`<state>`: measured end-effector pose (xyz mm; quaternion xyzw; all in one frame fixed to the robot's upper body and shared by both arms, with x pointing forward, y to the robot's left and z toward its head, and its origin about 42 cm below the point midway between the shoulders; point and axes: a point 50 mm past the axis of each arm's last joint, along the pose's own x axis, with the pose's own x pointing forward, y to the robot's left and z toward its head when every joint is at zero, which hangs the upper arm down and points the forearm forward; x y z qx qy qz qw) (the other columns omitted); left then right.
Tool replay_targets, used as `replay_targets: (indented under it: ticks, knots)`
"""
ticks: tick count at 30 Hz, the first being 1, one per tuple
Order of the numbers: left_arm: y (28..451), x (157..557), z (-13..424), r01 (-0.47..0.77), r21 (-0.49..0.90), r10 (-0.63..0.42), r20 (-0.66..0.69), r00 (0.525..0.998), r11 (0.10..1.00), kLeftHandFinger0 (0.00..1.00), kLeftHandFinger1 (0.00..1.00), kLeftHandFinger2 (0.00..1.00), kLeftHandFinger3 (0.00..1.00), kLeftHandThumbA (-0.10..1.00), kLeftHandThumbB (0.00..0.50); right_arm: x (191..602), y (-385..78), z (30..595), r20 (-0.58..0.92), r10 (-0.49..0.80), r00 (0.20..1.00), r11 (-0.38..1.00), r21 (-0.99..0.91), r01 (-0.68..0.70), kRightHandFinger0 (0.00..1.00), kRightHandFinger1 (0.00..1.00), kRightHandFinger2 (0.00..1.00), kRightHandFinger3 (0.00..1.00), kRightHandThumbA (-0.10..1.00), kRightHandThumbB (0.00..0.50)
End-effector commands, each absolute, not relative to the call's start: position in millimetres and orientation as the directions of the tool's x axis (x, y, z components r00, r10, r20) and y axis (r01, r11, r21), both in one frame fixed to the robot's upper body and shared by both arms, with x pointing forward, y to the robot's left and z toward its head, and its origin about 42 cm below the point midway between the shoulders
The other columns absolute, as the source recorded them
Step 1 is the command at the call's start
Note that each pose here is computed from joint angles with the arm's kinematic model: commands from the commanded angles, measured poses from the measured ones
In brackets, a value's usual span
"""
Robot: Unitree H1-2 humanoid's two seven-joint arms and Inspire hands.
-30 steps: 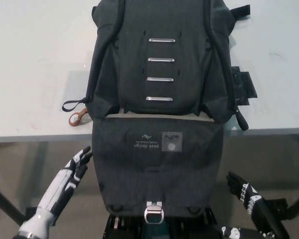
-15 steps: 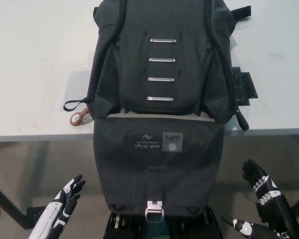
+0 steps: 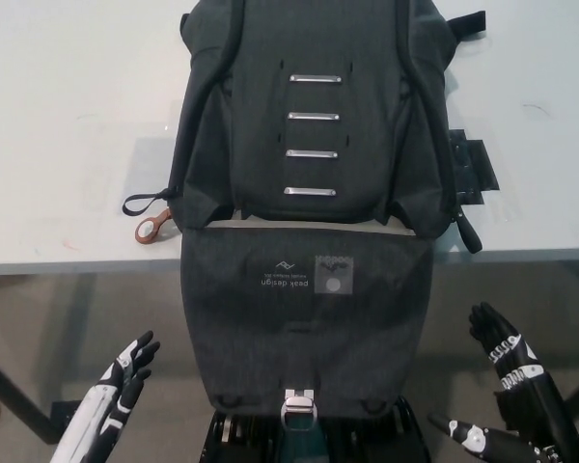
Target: A bag is kept in the middle of the table with its flap loosely closed and the robot uses its right hand to adjust it and opens it
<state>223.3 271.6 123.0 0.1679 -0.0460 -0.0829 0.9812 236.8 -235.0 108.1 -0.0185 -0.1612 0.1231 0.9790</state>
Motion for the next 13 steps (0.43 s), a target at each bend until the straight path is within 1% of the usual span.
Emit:
replay_targets:
  ticks: [1,3,5,10,13]
  knots:
    - [272.6,227.4,130.0,0.121,0.352,-0.174,0.124,0.977,0.928,1.00,1.00,1.00,1.00,1.00,0.052,241.3,-236.7,119.7,0.394,0.247,0.885,0.969,-0.122,-0.216,1.00,1.00,1.00,1.00,1.00,0.264]
    - [272.8,226.7,129.7,0.121,0.351,-0.173,0.121,0.978,0.928,1.00,1.00,1.00,1.00,1.00,0.051,240.8,-235.9,120.8,0.389,0.248,0.887,0.968,-0.130,-0.214,1.00,1.00,1.00,1.00,1.00,0.275]
    - [272.7,226.6,129.8,0.123,0.349,-0.174,0.120,0.977,0.929,1.00,1.00,1.00,1.00,0.99,0.049,241.0,-234.9,121.5,0.392,0.247,0.886,0.969,-0.125,-0.215,1.00,1.00,1.00,1.00,1.00,0.268]
    - [272.5,226.1,131.0,0.126,0.347,-0.177,0.121,0.977,0.930,1.00,1.00,1.00,1.00,0.97,0.044,241.6,-234.4,122.8,0.391,0.250,0.886,0.968,-0.127,-0.217,1.00,1.00,1.00,1.00,1.00,0.271]
    - [271.4,226.7,131.2,0.129,0.347,-0.182,0.124,0.975,0.929,1.00,1.00,1.00,1.00,0.96,0.039,242.2,-235.1,124.1,0.398,0.246,0.884,0.968,-0.141,-0.206,1.00,1.00,1.00,1.00,1.00,0.257]
